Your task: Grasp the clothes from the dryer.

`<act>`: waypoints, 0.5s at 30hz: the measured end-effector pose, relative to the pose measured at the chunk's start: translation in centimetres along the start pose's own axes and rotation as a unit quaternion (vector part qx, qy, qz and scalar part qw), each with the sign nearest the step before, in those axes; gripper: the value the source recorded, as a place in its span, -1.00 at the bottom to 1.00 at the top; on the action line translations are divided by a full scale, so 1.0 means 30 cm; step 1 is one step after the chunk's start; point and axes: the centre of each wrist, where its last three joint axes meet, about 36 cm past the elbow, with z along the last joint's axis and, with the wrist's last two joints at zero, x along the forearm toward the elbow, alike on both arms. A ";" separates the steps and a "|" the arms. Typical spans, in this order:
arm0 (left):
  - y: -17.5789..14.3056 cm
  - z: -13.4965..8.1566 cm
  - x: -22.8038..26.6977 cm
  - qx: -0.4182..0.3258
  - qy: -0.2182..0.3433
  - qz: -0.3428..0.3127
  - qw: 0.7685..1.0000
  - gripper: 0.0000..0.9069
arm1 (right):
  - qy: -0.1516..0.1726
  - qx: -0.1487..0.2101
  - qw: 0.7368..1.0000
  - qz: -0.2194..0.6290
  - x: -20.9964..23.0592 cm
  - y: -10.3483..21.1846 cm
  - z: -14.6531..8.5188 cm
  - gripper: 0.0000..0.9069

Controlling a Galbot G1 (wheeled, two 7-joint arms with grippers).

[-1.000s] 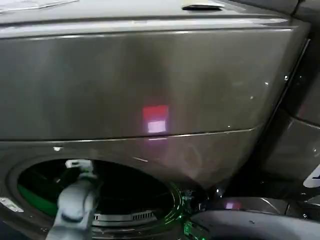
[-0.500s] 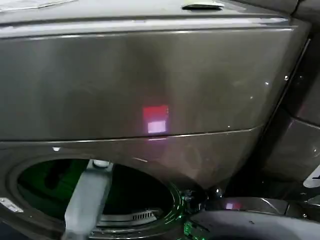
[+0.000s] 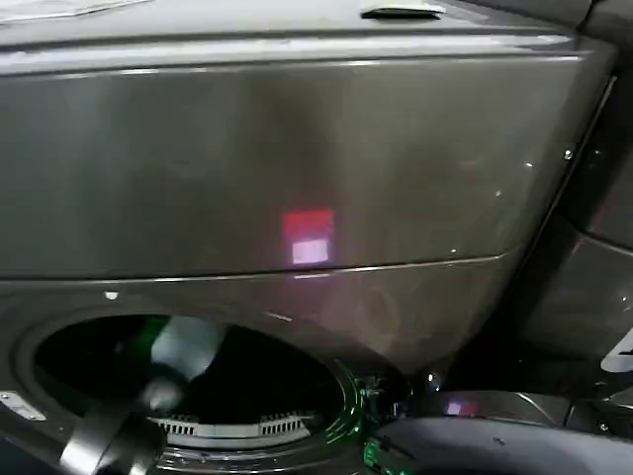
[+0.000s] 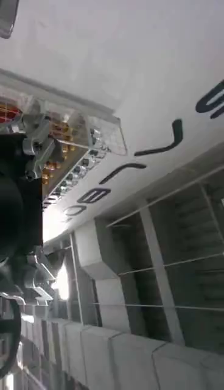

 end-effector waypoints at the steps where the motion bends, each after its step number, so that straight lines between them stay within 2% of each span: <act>1: 0.012 -0.005 -0.003 -0.014 0.006 0.013 1.000 1.00 | 0.000 0.000 1.000 -0.001 0.001 0.003 0.000 1.00; 6: 0.073 -0.037 -0.011 -0.055 0.040 0.083 0.994 1.00 | -0.001 0.002 1.000 -0.001 0.002 0.004 -0.002 1.00; 13: 0.132 -0.108 -0.018 -0.070 0.076 0.160 0.982 0.98 | -0.001 0.004 1.000 -0.003 0.006 0.009 -0.002 1.00; 14: 0.137 -0.113 -0.018 -0.072 0.081 0.170 0.979 0.20 | -0.001 0.004 1.000 -0.003 0.006 0.008 -0.002 1.00; 15: 0.143 -0.116 -0.017 -0.073 0.087 0.177 0.978 -0.32 | -0.001 0.004 1.000 -0.002 0.006 0.007 -0.002 1.00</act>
